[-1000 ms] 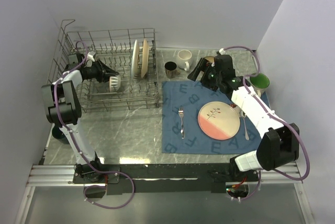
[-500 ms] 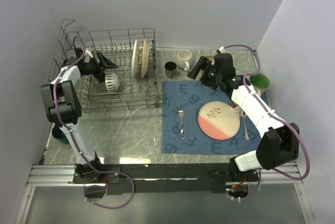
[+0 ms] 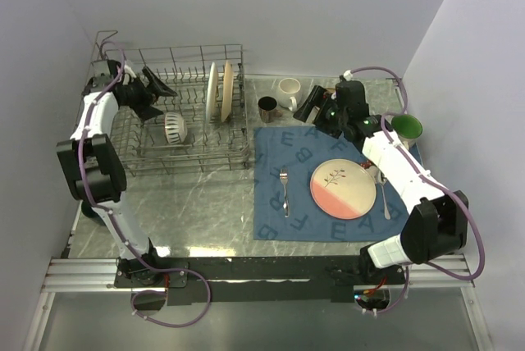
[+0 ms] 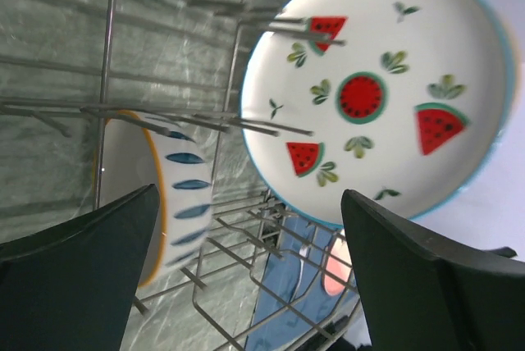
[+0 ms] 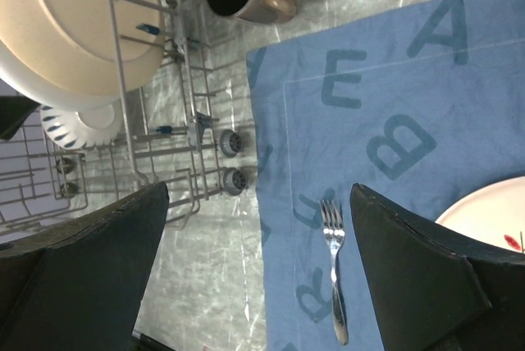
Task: Load the mixed dishes into the dish rack
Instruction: Insert the bowl into the dish rack, then grab a bowl with the right arm
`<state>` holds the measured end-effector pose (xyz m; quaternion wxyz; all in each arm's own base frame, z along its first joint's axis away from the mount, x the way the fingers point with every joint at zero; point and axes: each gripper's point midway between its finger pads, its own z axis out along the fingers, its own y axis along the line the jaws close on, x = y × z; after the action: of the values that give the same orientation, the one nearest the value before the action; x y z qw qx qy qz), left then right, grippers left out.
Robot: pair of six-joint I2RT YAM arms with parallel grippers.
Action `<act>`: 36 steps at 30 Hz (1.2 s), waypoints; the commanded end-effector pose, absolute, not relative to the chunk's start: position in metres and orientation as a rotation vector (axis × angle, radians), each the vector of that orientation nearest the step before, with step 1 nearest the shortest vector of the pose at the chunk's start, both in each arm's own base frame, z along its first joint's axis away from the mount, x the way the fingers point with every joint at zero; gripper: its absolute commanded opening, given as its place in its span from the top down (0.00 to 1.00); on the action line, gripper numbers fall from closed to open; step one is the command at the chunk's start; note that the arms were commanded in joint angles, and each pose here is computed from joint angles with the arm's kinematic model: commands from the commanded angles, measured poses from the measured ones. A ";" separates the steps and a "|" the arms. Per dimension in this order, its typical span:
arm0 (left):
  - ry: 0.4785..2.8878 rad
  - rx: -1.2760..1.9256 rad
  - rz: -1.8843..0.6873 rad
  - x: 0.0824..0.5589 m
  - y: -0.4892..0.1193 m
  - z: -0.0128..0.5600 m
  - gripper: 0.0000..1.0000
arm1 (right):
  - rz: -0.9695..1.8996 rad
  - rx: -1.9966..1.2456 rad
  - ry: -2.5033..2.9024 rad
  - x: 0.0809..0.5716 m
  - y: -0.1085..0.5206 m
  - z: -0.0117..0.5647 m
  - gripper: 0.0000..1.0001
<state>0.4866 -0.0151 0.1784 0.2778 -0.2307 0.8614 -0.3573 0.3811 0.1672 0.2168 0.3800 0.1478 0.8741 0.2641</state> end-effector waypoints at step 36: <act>1.753 0.093 -0.991 0.407 -0.067 0.438 0.01 | 0.078 1.046 2.335 0.521 0.033 0.099 0.21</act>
<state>0.4234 -0.0472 0.4169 0.5170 -0.0318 0.7628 -0.3870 0.4988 0.0366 0.0904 0.2522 0.3804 0.8897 0.0132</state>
